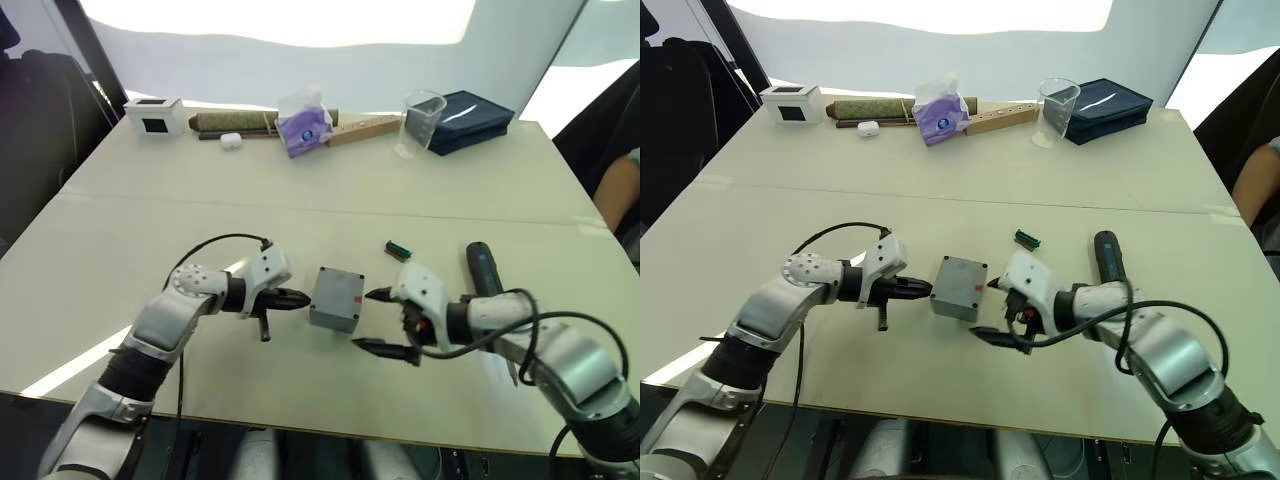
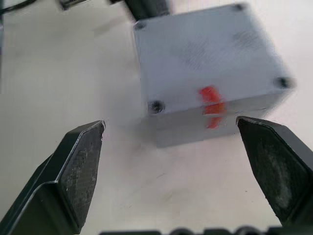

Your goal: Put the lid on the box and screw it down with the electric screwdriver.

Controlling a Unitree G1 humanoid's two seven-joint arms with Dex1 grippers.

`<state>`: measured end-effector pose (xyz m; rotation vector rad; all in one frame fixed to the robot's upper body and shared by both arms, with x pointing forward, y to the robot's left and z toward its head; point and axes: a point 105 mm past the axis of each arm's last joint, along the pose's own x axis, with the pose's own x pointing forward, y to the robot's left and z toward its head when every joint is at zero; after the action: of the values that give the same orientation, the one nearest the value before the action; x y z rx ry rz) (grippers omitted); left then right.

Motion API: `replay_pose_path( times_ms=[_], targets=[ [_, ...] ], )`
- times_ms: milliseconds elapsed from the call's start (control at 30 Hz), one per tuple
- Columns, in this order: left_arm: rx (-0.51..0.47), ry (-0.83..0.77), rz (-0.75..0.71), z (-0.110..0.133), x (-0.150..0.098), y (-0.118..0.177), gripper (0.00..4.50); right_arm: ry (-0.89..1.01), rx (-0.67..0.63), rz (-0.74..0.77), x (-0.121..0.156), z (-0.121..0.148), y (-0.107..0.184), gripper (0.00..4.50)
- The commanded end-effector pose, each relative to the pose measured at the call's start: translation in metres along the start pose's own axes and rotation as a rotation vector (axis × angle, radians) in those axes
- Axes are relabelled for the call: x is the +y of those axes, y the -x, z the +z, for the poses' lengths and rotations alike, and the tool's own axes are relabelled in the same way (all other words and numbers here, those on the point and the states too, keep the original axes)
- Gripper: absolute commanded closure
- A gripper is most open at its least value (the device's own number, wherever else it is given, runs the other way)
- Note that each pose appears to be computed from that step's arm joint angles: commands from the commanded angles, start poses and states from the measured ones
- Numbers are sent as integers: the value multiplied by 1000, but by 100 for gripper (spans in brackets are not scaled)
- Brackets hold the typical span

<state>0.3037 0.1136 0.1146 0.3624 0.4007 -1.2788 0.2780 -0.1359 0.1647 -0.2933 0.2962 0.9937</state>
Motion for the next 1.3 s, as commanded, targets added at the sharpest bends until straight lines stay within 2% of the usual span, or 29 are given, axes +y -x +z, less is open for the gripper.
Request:
replay_pose_path(
  times_ms=[33, 133, 267, 467, 500, 533, 567, 600, 633, 1000, 1100, 1167, 1267, 1300],
  targets=[
    [-99, -40, 56, 37, 19, 24, 450, -40, -110, -161, -44, 17, 12, 4],
    [-182, -32, 95, 60, 32, 31, 450, -53, -101, -289, -76, 7, -4, 4],
    [-226, -66, 93, 77, 31, 27, 450, -51, -87, -362, -99, -4, -24, 4],
    [-236, -81, 86, 81, 24, 17, 450, -40, -64, -356, -106, -15, -39, 4],
    [-233, -79, 77, 79, 20, 14, 450, -39, -57, -349, -106, -17, -42, 52],
    [-229, -75, 71, 76, 17, 12, 450, -42, -59, -346, -106, -19, -44, 65],
    [-225, -72, 68, 75, 16, 11, 450, -43, -63, -337, -105, -19, -45, 109],
    [-224, -70, 67, 74, 15, 11, 450, -42, -67, -331, -105, -18, -46, 124],
    [-223, -70, 69, 74, 15, 11, 450, -41, -69, -331, -105, -18, -47, 160],
    [-216, -68, 76, 72, 15, 9, 450, -36, -77, -338, -108, -18, -52, 160],
    [-209, -68, 73, 69, 15, 7, 450, -34, -79, -341, -108, -18, -53, 225],
    [-208, -68, 71, 69, 14, 7, 450, -36, -85, -343, -108, -18, -53, 295],
    [-205, -66, 69, 68, 14, 7, 450, -37, -99, -347, -108, -15, -53, 423],
    [-203, -66, 68, 68, 14, 6, 450, -35, -98, -348, -108, -15, -53, 447]
  ],
)
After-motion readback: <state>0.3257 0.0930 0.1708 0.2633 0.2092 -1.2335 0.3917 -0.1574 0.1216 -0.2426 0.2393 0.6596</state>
